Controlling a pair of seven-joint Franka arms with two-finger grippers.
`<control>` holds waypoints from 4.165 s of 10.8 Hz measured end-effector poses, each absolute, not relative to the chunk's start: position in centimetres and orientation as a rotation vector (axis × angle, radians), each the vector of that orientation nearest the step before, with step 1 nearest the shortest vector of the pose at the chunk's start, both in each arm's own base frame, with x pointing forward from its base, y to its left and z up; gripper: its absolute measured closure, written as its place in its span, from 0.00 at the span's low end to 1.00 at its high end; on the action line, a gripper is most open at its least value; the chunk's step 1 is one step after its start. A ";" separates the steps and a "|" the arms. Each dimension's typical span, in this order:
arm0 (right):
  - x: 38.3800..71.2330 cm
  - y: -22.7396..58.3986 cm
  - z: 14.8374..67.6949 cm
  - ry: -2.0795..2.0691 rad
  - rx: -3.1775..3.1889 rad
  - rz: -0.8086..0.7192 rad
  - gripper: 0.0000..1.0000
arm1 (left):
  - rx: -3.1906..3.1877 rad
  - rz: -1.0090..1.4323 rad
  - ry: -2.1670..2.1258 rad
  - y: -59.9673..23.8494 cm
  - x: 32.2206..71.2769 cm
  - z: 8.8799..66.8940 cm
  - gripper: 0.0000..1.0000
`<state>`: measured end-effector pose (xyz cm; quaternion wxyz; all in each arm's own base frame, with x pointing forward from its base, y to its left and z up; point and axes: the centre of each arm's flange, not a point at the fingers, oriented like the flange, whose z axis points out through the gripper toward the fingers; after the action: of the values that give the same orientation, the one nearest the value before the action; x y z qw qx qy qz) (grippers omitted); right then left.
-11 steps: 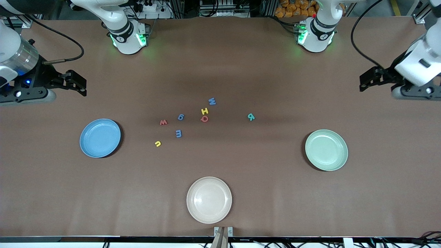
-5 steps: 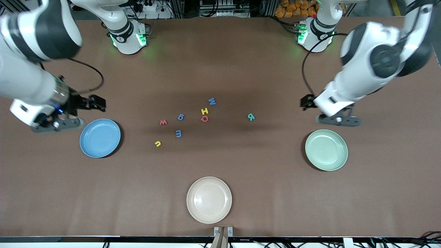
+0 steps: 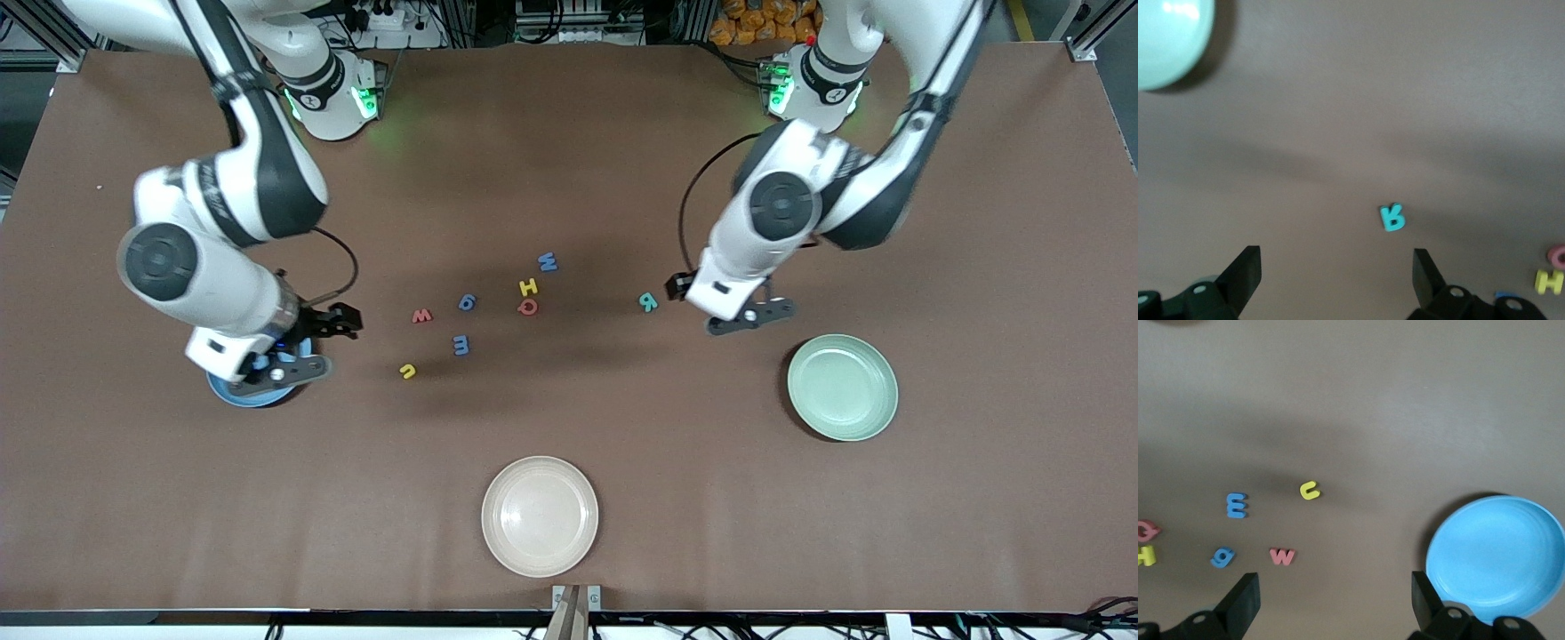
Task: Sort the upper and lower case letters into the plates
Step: 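Grasp the yellow u with the right gripper while the left gripper grasps the b, then put the teal b on the green plate with the left gripper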
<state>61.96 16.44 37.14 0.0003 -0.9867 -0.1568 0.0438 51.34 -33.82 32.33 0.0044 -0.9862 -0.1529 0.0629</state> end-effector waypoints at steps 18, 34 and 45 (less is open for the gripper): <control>60.0 21.4 21.9 -0.874 -3.064 -0.025 0.00 | -3.056 0.046 -0.732 -38.6 45.5 17.6 0.24; 59.3 22.3 17.3 -0.972 -3.036 -0.011 0.00 | -3.045 -0.140 -0.315 -9.2 60.4 27.5 0.71; 60.2 21.3 17.7 -1.030 -3.018 -0.036 0.67 | -3.089 -0.113 -0.376 -13.0 60.5 26.7 0.00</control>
<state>60.19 21.34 17.74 -0.0239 -0.9461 -0.3228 -0.0112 60.49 -12.95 26.71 0.0139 -0.9919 -0.1208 -0.0364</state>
